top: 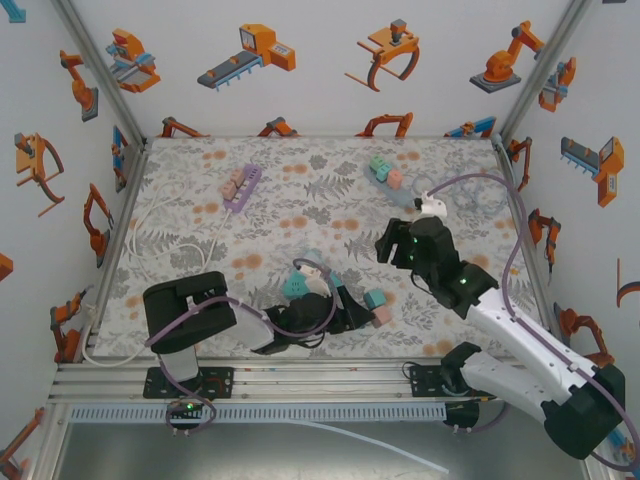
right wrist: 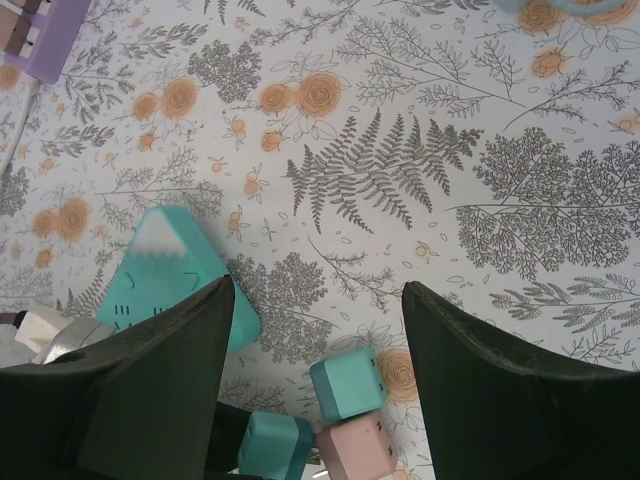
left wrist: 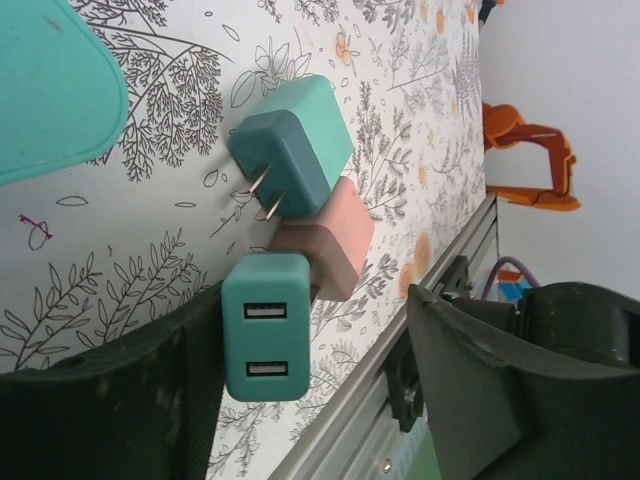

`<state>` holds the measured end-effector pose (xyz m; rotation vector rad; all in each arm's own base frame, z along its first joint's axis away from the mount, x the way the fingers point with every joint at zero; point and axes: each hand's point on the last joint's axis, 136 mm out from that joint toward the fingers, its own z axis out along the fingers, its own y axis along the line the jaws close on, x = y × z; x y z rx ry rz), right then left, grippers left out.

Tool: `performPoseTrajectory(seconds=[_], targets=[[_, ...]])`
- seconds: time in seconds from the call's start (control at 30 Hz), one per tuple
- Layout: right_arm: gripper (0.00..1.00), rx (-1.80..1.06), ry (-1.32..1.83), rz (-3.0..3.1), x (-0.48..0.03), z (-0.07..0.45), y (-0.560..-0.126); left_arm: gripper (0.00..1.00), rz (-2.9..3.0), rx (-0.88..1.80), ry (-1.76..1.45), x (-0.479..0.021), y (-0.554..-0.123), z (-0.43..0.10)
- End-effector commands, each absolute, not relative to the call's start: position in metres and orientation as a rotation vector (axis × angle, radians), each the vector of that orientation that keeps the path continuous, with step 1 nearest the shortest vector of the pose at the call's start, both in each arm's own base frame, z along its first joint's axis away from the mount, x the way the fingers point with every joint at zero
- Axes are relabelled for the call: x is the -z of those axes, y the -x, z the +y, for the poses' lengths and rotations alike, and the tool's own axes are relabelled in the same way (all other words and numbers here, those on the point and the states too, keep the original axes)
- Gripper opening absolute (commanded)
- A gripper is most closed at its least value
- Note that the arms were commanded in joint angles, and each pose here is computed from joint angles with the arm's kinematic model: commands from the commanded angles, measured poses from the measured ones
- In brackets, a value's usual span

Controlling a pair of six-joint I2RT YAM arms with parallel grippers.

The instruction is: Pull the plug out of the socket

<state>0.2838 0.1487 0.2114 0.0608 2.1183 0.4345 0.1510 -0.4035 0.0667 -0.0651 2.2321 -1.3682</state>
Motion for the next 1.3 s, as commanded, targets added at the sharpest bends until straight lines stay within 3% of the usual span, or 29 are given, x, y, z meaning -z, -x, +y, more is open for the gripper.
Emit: performPoseTrajectory(seconds=[0.0, 0.23, 0.43, 0.7, 0.9, 1.07, 1.27], targets=[[0.63, -0.4, -0.077, 2.103, -0.212, 0.141, -0.284, 0.7, 2.334, 1.173, 0.098, -0.04, -0.153, -0.38], [0.63, -0.391, -0.077, 2.097, -0.213, 0.138, -0.283, 0.92, 2.405, 0.953, 0.05, -0.04, -0.155, -0.364], [0.63, -0.37, -0.08, 2.087, -0.216, 0.134, -0.282, 1.0, 2.379, 0.879, 0.003, -0.05, -0.159, -0.359], [0.67, -0.269, -0.014, 2.084, -0.218, 0.131, -0.291, 0.99, 2.23, 0.513, -0.321, -0.108, -0.158, -0.354], [0.9, -0.078, 0.068, 2.117, -0.214, 0.126, -0.327, 0.99, 2.103, 0.382, -0.508, -0.14, -0.152, -0.361], [0.96, 0.03, 0.177, 2.214, -0.197, 0.124, -0.372, 0.99, 1.979, 0.41, -0.665, -0.168, -0.138, -0.374], [0.98, 0.042, 0.251, 2.37, -0.174, 0.127, -0.434, 0.98, 1.924, 0.639, -0.751, -0.182, -0.128, -0.376]])
